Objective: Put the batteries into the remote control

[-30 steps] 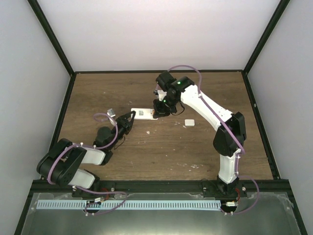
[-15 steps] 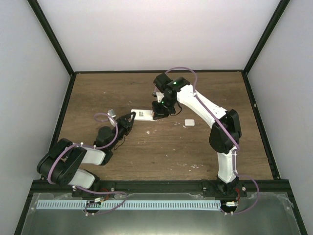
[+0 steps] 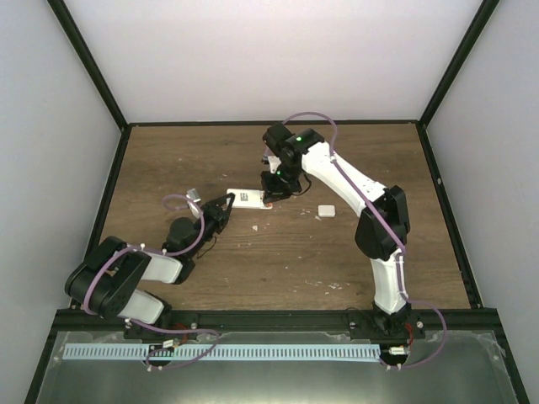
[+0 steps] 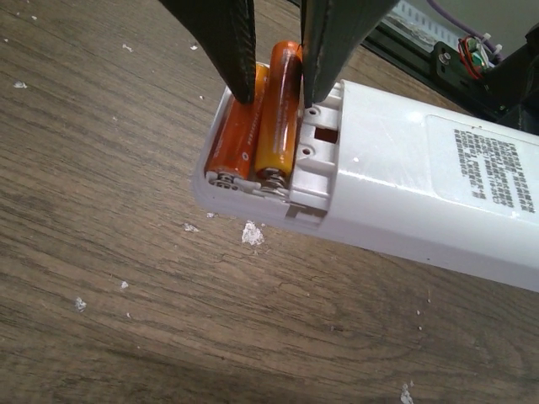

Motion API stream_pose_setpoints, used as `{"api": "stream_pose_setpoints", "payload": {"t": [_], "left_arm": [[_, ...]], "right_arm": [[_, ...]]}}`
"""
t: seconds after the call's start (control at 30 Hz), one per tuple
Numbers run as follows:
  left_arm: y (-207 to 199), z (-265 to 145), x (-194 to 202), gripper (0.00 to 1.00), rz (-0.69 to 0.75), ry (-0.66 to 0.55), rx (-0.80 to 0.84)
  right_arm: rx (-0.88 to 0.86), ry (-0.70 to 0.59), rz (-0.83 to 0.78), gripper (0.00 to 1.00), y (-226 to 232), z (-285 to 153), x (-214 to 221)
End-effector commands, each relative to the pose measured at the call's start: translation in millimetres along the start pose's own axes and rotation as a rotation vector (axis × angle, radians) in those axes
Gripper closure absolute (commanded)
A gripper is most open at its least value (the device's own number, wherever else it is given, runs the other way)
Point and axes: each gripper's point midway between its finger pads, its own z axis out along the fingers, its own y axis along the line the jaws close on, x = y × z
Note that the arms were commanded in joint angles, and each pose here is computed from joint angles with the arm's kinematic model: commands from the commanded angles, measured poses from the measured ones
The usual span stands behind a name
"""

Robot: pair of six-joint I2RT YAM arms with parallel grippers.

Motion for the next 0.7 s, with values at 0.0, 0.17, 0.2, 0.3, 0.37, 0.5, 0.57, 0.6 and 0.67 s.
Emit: {"api": "stream_pose_setpoints", "payload": {"t": [0.0,0.17,0.2,0.3,0.37,0.5,0.57,0.6,0.67], "left_arm": [[-34,4,-2,1.0,-0.004,-0.006,0.124],[-33,3,-2,1.0,-0.006,-0.009,0.124],[-33,3,-2,1.0,-0.007,-0.009,0.126],[-33,2,-2,1.0,-0.011,-0.01,0.125],[-32,2,-2,1.0,-0.016,-0.011,0.123],[-28,0,-1,1.0,-0.03,-0.008,0.116],[-26,-2,-1,1.0,-0.04,-0.011,0.115],[-25,-2,-1,1.0,-0.046,-0.012,0.115],[-24,-3,-1,1.0,-0.058,-0.011,0.113]], "right_arm": [[-0.017,-0.027,-0.023,0.9,7,-9,-7],[-0.034,-0.031,-0.023,0.88,11,-12,-7],[-0.035,-0.034,-0.022,0.88,11,-13,-7],[-0.031,-0.055,-0.023,0.85,12,-19,-9],[-0.024,-0.078,-0.02,0.82,12,-25,-11],[-0.022,-0.147,-0.035,0.78,17,-45,-18],[-0.018,-0.206,-0.047,0.75,20,-60,-24],[-0.013,-0.235,-0.054,0.73,20,-67,-26],[-0.003,-0.306,-0.068,0.68,21,-82,-33]]}}
